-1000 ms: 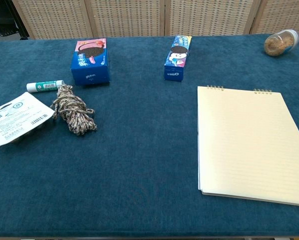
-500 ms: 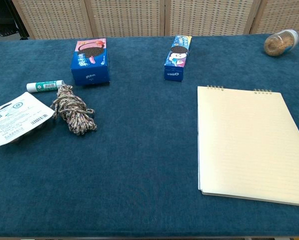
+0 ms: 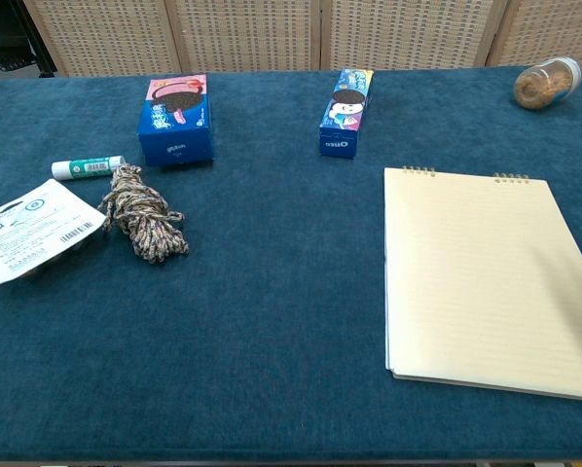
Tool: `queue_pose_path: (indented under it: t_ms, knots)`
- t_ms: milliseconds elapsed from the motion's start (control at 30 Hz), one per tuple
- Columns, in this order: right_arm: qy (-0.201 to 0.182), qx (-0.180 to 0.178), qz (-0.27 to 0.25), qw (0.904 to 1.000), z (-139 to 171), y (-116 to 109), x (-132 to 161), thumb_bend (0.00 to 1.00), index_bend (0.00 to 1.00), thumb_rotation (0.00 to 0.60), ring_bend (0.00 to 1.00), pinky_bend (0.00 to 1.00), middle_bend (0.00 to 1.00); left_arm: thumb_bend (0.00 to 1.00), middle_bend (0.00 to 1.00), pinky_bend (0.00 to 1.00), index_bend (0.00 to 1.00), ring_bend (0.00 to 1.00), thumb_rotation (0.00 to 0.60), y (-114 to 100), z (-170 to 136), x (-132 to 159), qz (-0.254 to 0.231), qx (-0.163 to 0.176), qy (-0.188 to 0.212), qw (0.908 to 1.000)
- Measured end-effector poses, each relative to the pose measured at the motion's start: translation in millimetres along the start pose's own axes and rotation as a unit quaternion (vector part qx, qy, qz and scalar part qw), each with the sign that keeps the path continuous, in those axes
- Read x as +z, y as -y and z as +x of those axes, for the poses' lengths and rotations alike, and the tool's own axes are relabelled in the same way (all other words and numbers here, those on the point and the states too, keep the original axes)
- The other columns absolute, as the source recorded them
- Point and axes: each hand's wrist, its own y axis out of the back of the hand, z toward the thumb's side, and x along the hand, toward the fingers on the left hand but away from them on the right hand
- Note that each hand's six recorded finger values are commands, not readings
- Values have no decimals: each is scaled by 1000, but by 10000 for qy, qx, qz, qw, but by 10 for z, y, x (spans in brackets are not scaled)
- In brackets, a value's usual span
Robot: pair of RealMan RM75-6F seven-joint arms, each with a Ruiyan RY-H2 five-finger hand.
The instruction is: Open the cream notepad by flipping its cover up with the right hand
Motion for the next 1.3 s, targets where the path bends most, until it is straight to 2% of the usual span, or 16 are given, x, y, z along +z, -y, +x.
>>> queue_pose_path:
  t_ms: [467,1000,1300]
  knots:
    - [-272,-3,31,9996,27,123,118,0,285,600,0,0,0,0,0,0,0,0,600,23,4,15,23,-50,16,10000]
    - [-362,197,206,9989,21,288,166,0,284,600,0,0,0,0,0,0,0,0,600,34,18,9,9,-80,-3,10000]
    - [-356,172,276,9988,-21,336,167,0,284,600,0,0,0,0,0,0,0,0,600,36,29,6,14,-82,-19,10000]
